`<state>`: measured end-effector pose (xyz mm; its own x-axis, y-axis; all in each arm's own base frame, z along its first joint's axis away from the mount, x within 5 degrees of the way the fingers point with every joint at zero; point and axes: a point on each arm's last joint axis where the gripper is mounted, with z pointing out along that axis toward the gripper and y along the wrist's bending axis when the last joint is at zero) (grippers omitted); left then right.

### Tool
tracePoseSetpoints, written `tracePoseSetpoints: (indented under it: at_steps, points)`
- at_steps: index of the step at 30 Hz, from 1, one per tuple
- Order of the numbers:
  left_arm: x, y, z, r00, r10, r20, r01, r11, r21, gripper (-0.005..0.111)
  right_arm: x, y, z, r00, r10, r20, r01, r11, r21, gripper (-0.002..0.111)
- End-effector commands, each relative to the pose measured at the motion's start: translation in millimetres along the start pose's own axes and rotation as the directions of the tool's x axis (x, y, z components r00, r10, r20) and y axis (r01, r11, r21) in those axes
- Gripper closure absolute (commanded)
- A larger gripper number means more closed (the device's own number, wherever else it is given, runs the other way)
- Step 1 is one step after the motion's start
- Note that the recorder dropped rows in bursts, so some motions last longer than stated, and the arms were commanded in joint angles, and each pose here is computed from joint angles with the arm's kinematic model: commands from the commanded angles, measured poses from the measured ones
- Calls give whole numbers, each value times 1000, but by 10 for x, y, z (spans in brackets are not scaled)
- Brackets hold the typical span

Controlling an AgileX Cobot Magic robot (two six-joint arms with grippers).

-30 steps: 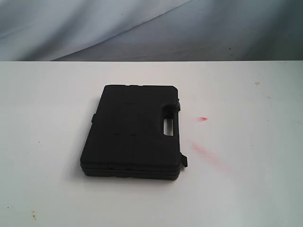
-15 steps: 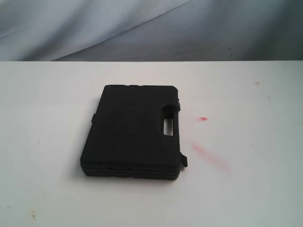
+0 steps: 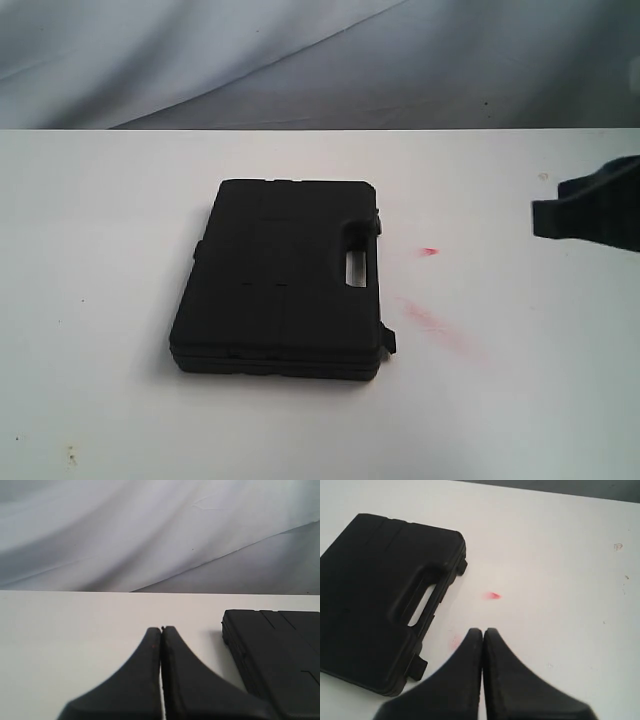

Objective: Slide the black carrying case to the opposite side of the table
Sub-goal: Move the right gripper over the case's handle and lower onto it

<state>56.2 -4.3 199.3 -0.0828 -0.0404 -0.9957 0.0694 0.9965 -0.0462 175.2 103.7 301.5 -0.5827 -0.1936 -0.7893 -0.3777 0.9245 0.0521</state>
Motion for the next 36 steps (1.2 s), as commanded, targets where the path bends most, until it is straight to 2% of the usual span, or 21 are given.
tracePoseSetpoints:
  at_steps: [1, 12, 20, 32, 36]
  points:
    - [9, -2, -1, 1000, 2, 5, -2, 1000, 4, 107, -222, 142, 253, 997, -16, -77, 17, 1000, 12, 108]
    - [9, -2, -1, 1000, 2, 5, -2, 1000, 4, 107, -483, 325, 736, 976, 27, -215, -19, 999, 39, 108]
    - [9, -2, -1, 1000, 2, 5, -2, 1000, 4, 107, -623, 471, 1301, 951, 49, -304, -34, 998, 55, 108]
    - [9, -2, -1, 1000, 2, 5, -2, 1000, 4, 107, -670, 674, 2117, 919, 77, -387, -66, 997, 42, 108]
    - [9, -2, -1, 1000, 2, 5, -2, 1000, 4, 107, -579, 724, 2322, 898, 92, -430, -87, 996, 32, 108]
